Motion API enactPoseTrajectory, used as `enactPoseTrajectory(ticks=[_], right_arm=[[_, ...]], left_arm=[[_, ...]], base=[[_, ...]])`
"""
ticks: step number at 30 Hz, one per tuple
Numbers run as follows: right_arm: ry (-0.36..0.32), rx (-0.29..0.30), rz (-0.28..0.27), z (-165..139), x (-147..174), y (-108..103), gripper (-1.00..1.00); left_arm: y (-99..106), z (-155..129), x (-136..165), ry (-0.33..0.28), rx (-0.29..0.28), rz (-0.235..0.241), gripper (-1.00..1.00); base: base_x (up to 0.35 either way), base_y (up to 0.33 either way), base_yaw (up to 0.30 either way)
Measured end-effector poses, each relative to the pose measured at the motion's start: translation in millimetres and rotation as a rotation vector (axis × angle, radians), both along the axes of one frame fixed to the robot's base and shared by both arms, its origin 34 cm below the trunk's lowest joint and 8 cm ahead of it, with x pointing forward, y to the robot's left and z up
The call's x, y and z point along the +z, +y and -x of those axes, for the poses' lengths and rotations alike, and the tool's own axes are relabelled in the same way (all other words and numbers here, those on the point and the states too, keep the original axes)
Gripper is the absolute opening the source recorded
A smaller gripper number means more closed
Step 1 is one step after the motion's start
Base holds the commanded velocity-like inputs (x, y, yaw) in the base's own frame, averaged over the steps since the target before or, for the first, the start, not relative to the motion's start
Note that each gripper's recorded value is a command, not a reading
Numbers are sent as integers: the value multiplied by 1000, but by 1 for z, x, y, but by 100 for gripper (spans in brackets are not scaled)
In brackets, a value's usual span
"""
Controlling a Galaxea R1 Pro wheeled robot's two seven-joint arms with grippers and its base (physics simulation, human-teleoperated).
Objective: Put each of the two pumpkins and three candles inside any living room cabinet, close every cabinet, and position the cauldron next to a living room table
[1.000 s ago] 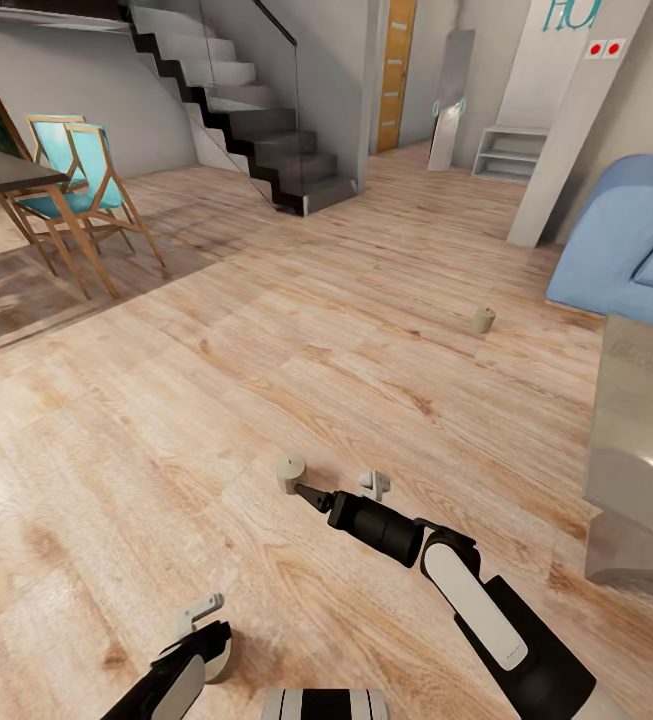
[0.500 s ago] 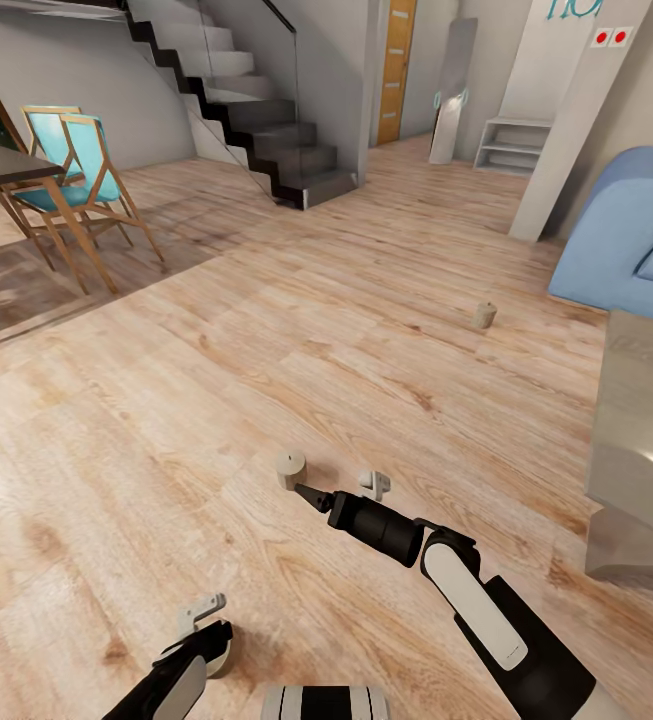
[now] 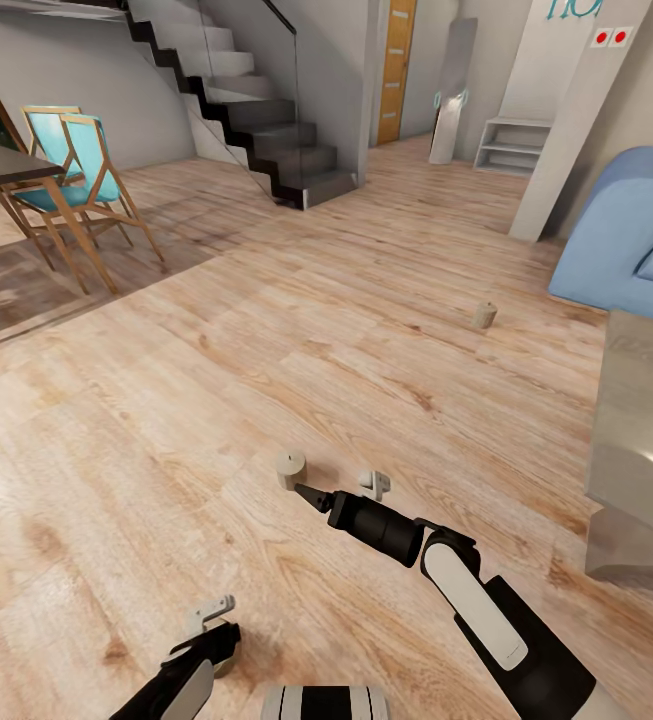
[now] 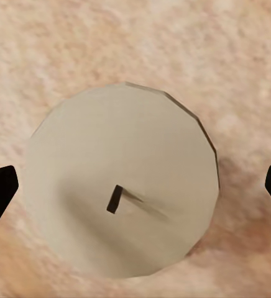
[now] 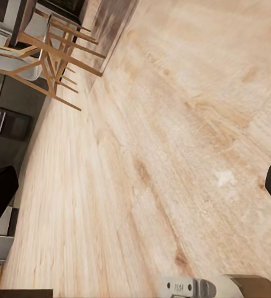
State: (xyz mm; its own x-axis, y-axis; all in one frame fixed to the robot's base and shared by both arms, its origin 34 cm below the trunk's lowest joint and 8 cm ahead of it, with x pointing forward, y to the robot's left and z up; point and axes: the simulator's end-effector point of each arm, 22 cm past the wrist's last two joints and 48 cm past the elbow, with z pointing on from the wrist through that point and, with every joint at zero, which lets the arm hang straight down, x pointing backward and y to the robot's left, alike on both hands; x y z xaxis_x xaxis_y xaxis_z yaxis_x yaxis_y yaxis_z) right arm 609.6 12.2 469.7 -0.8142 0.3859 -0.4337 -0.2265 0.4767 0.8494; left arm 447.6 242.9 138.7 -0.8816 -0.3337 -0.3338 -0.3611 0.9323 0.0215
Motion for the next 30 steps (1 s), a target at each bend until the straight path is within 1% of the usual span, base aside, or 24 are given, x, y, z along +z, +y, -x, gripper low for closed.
enactPoseTrajectory(ticks=[5, 17, 20, 30], right_arm=[[16, 0, 1, 1, -9, 0, 100], [17, 0, 1, 1, -10, 0, 100], [30, 0, 1, 1, -16, 0, 100], [30, 0, 1, 1, -17, 0, 100]], left_arm=[[0, 6, -6, 16, -1, 0, 100], [1, 2, -5, -6, 9, -4, 100], [1, 6, -9, 5, 8, -5, 100], [2, 6, -9, 5, 12, -4, 100]], base=[[0, 0, 0], [0, 0, 0], [0, 0, 0], [0, 0, 0]])
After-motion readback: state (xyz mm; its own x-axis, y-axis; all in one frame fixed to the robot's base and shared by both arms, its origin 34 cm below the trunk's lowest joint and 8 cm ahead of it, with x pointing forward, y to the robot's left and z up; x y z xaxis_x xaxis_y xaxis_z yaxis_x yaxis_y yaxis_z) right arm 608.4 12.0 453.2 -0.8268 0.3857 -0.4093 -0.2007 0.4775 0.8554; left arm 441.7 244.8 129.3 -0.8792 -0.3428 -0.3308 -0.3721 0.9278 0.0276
